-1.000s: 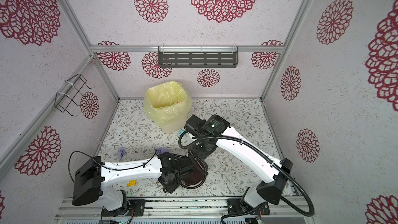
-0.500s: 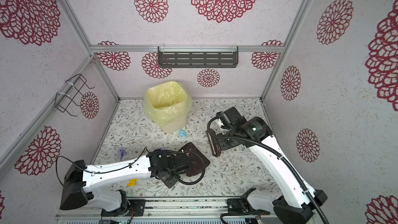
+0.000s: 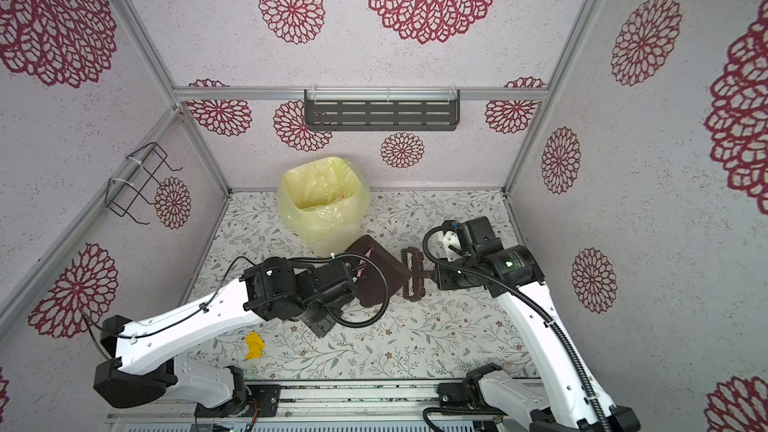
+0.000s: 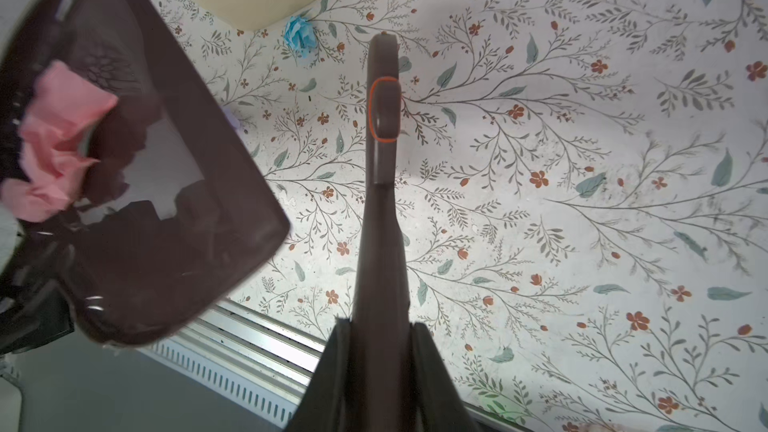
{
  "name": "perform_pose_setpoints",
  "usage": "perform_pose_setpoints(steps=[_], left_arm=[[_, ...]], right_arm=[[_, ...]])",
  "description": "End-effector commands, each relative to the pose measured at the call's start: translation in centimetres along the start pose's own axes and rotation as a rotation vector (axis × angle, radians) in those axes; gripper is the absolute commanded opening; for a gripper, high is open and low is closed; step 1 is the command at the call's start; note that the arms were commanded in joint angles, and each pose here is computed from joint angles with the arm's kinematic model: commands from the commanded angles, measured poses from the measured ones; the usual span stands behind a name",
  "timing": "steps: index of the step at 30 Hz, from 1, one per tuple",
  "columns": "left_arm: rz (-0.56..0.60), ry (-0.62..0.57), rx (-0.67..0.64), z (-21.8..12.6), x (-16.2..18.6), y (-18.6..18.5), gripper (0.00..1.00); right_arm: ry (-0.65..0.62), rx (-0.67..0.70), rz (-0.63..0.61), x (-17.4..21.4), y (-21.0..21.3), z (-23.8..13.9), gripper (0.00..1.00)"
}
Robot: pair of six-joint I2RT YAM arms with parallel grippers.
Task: Sweep away the paper scraps from the table
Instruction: 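Lift the dustpan toward the bin with left while right withdraws the brush, then tip the dustpan over the yellow-bagged bin with the left gripper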
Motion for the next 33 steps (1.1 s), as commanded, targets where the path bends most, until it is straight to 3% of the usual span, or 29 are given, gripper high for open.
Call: perform_pose_setpoints(steps=[1,14,29,33], left_arm=[[-0.031,0.002,-0.048,-2.2,0.7,2.7,0.00],[-0.232,-0.050,-0.212,-6.2,0.8,11.5,0.00],[-0.447,-0.169,-0.283,-7.6,-0.6,21.1,0.00],[-0.455,-0.150,-0.285,-6.6,-1.9,23.0,0.00]], right_arm=[[-0.097,-0.098,-0.001,-0.5,0.2,-1.0,0.00],[-0.132,-0.199,0.069,-0.3,-1.4,-0.4,0.00],[-0.128,-0.210,0.089,0.3,-2.4,-0.3,0.00],[-0.121,-0.218,0.091,0.4,-2.6,-0.1,0.00]])
Point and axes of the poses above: each gripper's point midway between its finger pads, its own z axis out along the fingers, its own y axis along the line the jaws close on, x = y × z, the point moved 9 cm from there along -z, back along the fingers, and after that the axes turned 1 degree about z, right-handed, at the moved point
